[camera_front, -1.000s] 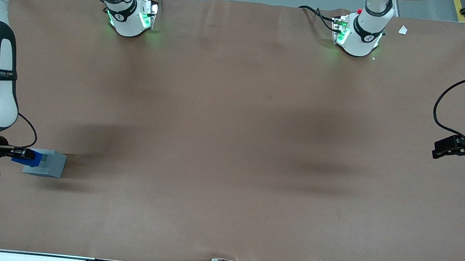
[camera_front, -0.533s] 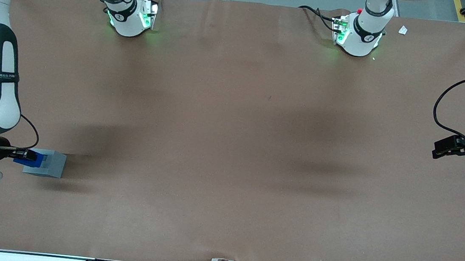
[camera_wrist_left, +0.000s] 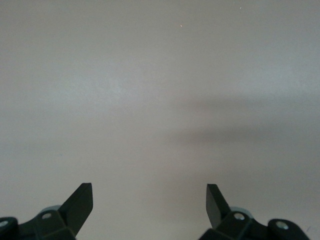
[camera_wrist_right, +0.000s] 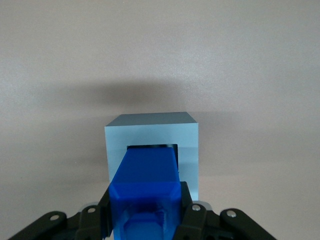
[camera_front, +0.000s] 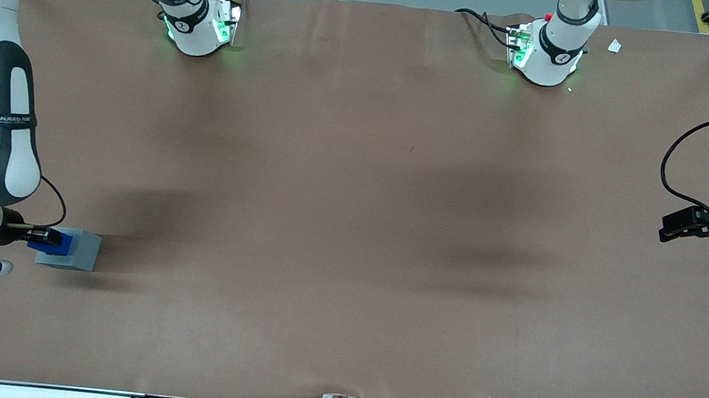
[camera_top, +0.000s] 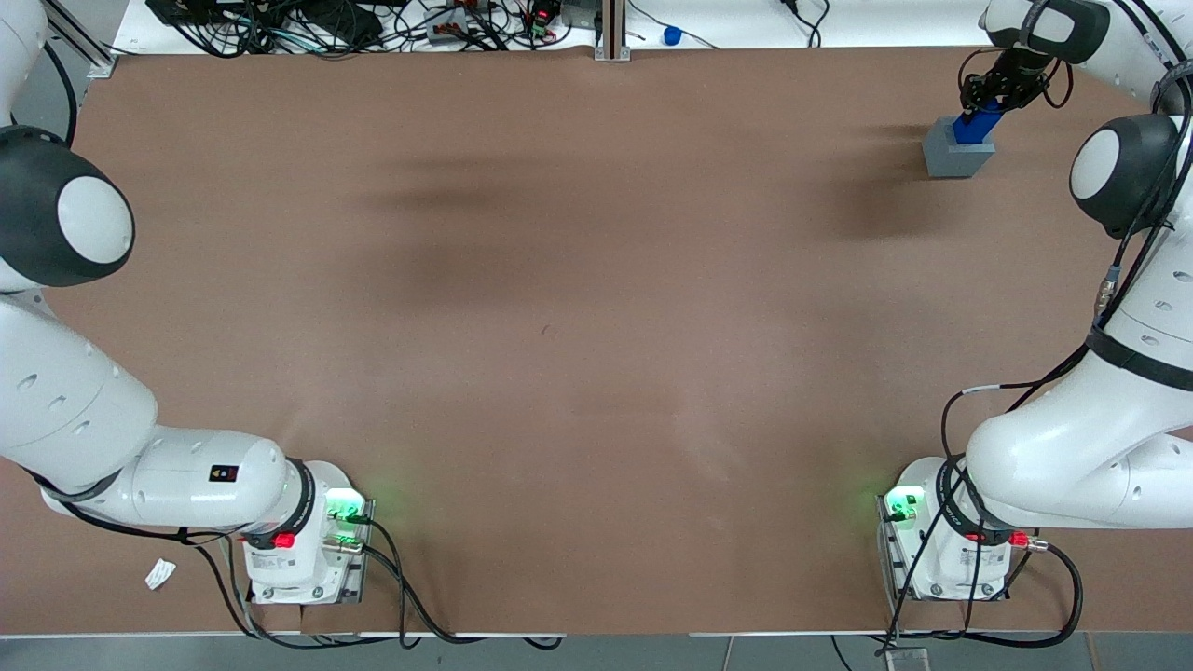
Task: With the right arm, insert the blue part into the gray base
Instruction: 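Lower the blue block into the gray base and open the right gripper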
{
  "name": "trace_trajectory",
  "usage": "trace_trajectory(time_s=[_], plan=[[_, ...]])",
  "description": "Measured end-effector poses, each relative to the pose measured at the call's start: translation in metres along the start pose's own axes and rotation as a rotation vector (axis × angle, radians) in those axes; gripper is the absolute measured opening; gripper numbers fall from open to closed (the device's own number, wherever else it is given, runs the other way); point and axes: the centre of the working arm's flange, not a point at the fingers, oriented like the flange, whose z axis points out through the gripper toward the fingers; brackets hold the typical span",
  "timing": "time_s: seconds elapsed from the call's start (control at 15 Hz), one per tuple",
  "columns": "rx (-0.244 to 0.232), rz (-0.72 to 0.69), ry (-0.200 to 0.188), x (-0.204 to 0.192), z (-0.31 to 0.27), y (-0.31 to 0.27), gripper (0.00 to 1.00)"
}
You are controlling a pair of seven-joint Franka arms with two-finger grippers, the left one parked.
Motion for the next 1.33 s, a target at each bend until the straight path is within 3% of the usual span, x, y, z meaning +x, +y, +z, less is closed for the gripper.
trace_trajectory(time_s=[1.33], plan=[[0.005, -0.021, -0.019, -0.0050, 0.0090, 0.0034, 0.51]])
